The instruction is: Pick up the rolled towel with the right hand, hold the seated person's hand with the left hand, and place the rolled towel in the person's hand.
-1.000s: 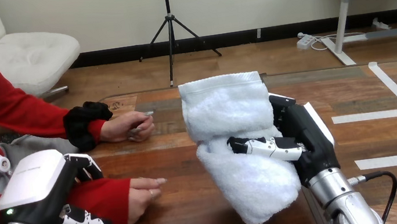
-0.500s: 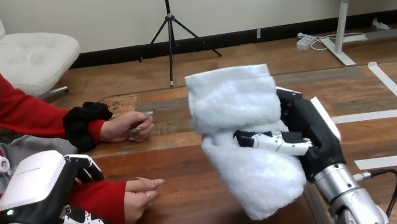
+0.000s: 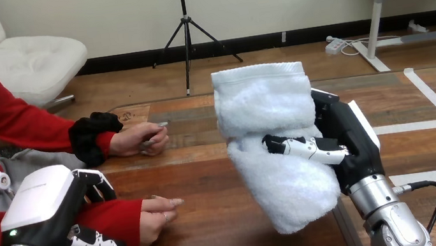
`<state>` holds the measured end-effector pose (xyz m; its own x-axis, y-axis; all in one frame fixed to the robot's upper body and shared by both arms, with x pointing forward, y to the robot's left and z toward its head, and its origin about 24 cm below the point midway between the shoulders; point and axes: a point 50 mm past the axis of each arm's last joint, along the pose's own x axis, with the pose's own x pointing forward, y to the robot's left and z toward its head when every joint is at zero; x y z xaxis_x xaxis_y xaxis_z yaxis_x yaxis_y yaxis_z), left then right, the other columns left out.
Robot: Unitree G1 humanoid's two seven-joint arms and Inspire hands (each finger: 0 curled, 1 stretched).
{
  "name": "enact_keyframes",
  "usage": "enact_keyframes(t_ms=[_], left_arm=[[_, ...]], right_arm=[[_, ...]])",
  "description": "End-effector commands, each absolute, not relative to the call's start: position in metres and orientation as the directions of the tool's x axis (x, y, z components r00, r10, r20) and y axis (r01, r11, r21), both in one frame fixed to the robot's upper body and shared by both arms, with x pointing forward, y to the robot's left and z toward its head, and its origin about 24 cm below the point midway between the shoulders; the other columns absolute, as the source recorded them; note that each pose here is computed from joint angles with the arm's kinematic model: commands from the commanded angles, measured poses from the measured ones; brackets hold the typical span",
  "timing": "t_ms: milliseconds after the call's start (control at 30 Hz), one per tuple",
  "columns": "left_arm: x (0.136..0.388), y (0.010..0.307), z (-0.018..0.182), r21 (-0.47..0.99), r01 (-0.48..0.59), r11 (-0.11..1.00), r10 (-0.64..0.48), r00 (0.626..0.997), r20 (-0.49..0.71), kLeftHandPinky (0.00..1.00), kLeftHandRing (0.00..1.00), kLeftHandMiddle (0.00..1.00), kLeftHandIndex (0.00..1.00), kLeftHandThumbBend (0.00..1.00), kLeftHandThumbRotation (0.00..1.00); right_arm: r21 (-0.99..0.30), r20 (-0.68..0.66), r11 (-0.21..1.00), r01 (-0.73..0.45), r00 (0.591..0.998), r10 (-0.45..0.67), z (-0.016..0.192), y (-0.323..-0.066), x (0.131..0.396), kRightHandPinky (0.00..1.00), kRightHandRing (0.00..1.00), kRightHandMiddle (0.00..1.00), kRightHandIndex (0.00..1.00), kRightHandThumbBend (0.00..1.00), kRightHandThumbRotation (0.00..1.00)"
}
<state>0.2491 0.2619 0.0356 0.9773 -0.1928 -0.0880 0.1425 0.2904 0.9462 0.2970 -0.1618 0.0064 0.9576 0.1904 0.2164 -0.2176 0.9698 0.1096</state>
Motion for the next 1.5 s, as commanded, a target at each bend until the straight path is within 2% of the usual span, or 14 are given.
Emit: enact_keyframes(t_ms=[0, 400, 800, 1200, 1467], left_arm=[[0.267, 0.247, 0.062, 0.947, 0.05, 0.318, -0.251, 0.968, 0.033, 0.32, 0.38, 0.43, 0.45, 0.93, 0.0], [0.265, 0.247, 0.063, 0.952, 0.049, 0.302, -0.248, 0.968, 0.028, 0.32, 0.38, 0.43, 0.44, 0.95, 0.0], [0.263, 0.251, 0.059, 0.96, 0.075, 0.269, -0.234, 0.972, -0.011, 0.44, 0.49, 0.52, 0.54, 0.97, 0.0], [0.26, 0.255, 0.049, 0.963, 0.129, 0.237, -0.229, 0.971, -0.074, 0.55, 0.59, 0.63, 0.65, 1.0, 0.09], [0.259, 0.257, 0.044, 0.962, 0.161, 0.221, -0.222, 0.969, -0.111, 0.57, 0.63, 0.68, 0.7, 1.0, 0.17]], right_arm=[[0.09, 0.335, 0.967, -0.237, 0.922, 0.195, 0.039, -0.157, 0.319, 0.35, 0.38, 0.45, 0.44, 0.79, 0.0], [0.093, 0.339, 0.967, -0.237, 0.921, 0.193, 0.038, -0.155, 0.318, 0.35, 0.38, 0.44, 0.44, 0.79, 0.0], [0.085, 0.355, 0.969, -0.233, 0.916, 0.189, 0.04, -0.157, 0.317, 0.35, 0.38, 0.44, 0.44, 0.79, 0.0], [0.099, 0.368, 0.967, -0.234, 0.912, 0.183, 0.042, -0.159, 0.317, 0.34, 0.37, 0.44, 0.44, 0.8, 0.0], [0.097, 0.375, 0.967, -0.234, 0.909, 0.182, 0.043, -0.16, 0.316, 0.33, 0.37, 0.44, 0.44, 0.8, 0.0]])
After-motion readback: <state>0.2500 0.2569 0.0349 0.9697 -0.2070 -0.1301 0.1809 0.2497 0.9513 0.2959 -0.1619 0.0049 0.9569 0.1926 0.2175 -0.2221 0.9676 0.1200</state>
